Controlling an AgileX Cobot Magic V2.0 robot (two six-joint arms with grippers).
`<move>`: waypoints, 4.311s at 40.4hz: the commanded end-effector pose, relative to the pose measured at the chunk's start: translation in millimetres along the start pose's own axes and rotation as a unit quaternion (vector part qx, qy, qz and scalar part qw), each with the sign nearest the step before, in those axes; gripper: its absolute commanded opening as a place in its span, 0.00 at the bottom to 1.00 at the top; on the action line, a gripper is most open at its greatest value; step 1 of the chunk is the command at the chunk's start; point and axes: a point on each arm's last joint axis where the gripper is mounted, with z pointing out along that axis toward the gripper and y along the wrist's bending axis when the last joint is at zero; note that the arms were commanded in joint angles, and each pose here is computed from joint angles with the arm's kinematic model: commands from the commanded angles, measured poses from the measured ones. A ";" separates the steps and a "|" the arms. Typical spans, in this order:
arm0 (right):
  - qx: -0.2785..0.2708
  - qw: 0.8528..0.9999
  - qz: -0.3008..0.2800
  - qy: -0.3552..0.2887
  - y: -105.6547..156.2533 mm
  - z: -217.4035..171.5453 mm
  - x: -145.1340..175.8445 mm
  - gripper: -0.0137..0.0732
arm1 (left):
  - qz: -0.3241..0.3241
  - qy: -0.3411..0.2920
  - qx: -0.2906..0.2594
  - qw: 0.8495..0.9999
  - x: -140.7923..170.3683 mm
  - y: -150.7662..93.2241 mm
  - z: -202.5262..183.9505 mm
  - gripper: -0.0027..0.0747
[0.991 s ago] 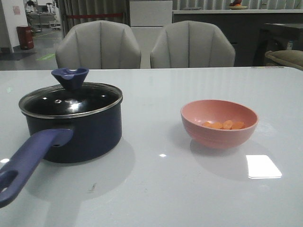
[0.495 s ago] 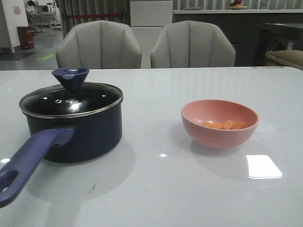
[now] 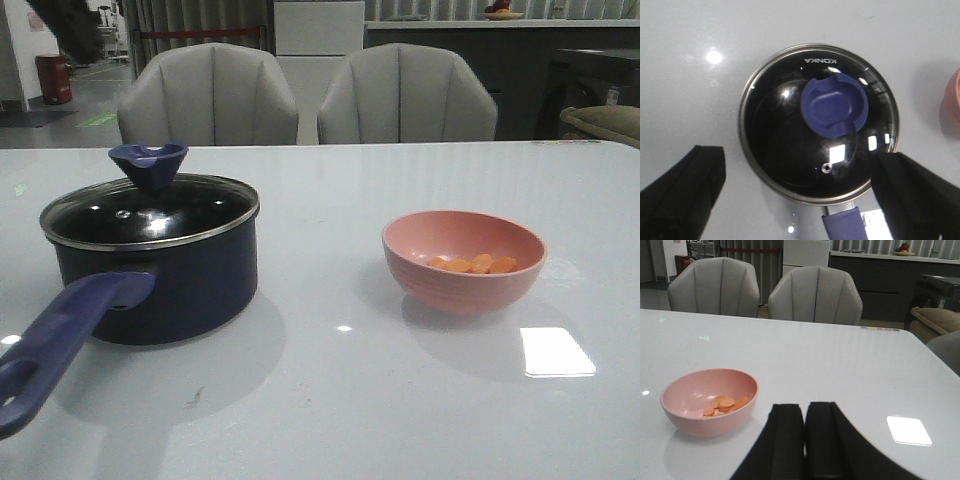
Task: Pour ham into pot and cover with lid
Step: 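Lower the left gripper onto the purple lid knob and grasp it, then lift the glass lid off the saucepan with the left gripper, then set the glass lid on the table beside the saucepan, release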
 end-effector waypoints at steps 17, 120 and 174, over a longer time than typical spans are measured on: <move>0.001 0.999 -0.005 -0.051 0.1 -2.2 -9.9 0.34 | -0.005 0.052 -0.042 0.998 -49.9 -47.5 51.5 0.86; 0.002 0.999 -0.005 -0.051 0.0 -2.2 -9.9 0.34 | -0.128 0.054 -0.150 0.979 7.7 153.5 47.6 0.45; 0.002 0.999 -0.005 -0.051 0.0 -2.2 -9.9 0.34 | -0.112 0.077 -0.118 0.984 -1.0 142.6 70.8 0.82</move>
